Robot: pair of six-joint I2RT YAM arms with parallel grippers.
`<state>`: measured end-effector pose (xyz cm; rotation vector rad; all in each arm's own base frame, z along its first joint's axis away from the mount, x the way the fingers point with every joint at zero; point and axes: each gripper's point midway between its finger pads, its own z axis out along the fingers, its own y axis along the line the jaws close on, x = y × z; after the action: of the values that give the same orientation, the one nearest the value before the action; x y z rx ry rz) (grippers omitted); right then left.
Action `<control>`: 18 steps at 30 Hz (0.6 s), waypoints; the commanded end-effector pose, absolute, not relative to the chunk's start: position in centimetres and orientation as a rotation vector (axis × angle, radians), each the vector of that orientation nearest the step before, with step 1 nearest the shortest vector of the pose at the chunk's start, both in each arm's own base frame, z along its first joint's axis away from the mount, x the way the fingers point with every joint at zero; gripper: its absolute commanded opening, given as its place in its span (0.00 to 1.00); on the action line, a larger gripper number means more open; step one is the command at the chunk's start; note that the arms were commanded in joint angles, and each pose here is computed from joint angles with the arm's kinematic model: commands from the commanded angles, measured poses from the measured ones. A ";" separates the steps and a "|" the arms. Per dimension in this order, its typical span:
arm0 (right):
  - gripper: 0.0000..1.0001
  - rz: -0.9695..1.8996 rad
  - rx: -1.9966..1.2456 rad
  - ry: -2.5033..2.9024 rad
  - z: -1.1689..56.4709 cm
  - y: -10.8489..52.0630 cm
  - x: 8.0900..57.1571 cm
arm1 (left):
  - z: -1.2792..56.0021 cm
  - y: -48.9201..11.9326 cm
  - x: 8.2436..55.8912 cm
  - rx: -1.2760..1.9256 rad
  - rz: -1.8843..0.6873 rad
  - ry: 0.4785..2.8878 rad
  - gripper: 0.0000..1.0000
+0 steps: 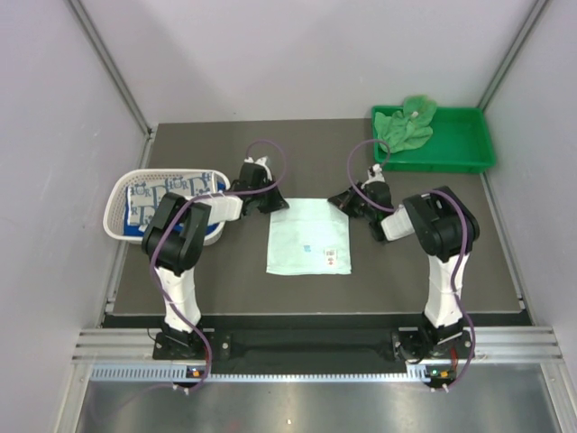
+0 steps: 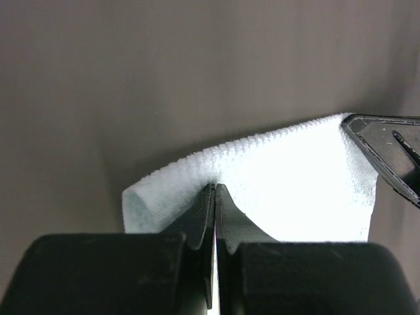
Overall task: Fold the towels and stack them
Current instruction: Fold the towel
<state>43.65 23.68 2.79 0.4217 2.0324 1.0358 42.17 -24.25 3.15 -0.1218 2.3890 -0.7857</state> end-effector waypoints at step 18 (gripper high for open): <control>0.00 1.005 0.260 2.029 4.8 23.3 44.5 | 5.0 -19.7 46.2 -0.120 -0.563 2.331 0.01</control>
<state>43.66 23.61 2.72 0.3219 2.0577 1.0264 44.92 -20.10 3.62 -0.1485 2.3730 -0.6071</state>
